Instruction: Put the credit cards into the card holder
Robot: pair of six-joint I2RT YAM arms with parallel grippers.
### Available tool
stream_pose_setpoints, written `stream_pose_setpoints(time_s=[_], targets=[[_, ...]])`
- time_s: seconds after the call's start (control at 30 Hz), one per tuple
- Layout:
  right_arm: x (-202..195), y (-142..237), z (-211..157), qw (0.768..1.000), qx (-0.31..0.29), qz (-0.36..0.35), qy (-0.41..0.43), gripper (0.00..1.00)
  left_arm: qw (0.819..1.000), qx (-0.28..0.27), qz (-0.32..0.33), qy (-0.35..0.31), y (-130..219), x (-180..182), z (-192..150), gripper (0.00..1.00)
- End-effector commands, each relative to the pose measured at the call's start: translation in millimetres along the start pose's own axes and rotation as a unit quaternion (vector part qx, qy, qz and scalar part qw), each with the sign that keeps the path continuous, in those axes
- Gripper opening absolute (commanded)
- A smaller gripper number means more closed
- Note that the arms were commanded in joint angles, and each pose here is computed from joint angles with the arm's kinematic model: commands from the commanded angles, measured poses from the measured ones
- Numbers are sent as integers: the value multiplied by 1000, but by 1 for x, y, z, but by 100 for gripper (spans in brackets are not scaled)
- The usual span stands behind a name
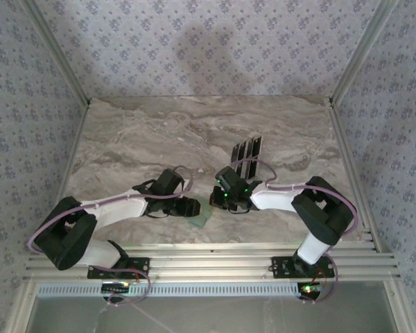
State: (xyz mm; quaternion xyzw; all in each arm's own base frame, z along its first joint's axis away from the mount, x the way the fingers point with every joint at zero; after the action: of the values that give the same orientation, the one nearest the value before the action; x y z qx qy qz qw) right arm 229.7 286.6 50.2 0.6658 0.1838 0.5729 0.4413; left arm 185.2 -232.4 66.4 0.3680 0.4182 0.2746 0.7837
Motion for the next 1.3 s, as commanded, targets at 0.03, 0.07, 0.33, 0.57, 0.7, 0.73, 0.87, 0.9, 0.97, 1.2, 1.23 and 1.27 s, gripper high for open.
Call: stream_pose_setpoints(time_s=[0.03,0.07,0.33,0.57,0.7,0.73,0.87,0.9,0.97,1.2,1.23,1.27], targets=[[-2,-5,-2,1000,6,-10,8,0,1000,1,-29,3,-3,-5,-1,51],[-2,-6,-2,1000,6,-10,9,0,1000,1,-31,4,-3,-6,-2,50],[-4,-8,-2,1000,9,-11,8,0,1000,4,-11,12,-4,3,-9,64],[-4,-8,-3,1000,10,-10,8,0,1000,7,-22,10,-9,2,-10,59],[-3,-9,-3,1000,12,-8,8,0,999,-8,-46,7,-9,-6,-3,48],[-3,-9,-3,1000,12,-8,8,0,999,-13,-50,5,-9,-7,-1,43],[-1,-9,-4,1000,16,-5,10,0,998,-24,-59,1,-6,-11,3,19],[0,-9,-4,1000,17,-4,10,0,998,-26,-59,0,-5,-12,4,12],[3,-7,-5,1000,20,1,12,0,998,-31,-61,-1,-3,-13,5,2],[35,21,-9,999,8,24,44,37,996,-82,-39,0,18,-14,17,0],[39,29,-8,998,-5,21,51,44,995,-95,-30,1,24,-13,20,0],[42,36,-7,998,-14,19,56,50,994,-107,-24,1,29,-13,22,0]])
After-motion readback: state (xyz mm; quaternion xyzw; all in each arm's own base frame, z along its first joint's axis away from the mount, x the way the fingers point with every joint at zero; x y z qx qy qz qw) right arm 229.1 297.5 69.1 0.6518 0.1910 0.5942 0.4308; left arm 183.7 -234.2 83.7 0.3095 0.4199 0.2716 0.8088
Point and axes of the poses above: each hand's point on the last joint's axis, 136 mm out from that joint toward the fingers, its own y axis back along the fingers, its own x axis along the line the jaws close on, z = x × y, the point moved 3 cm from there along y, back along the fingers, and after that the axes turned 15 degrees about -y, right-handed, at the moved point
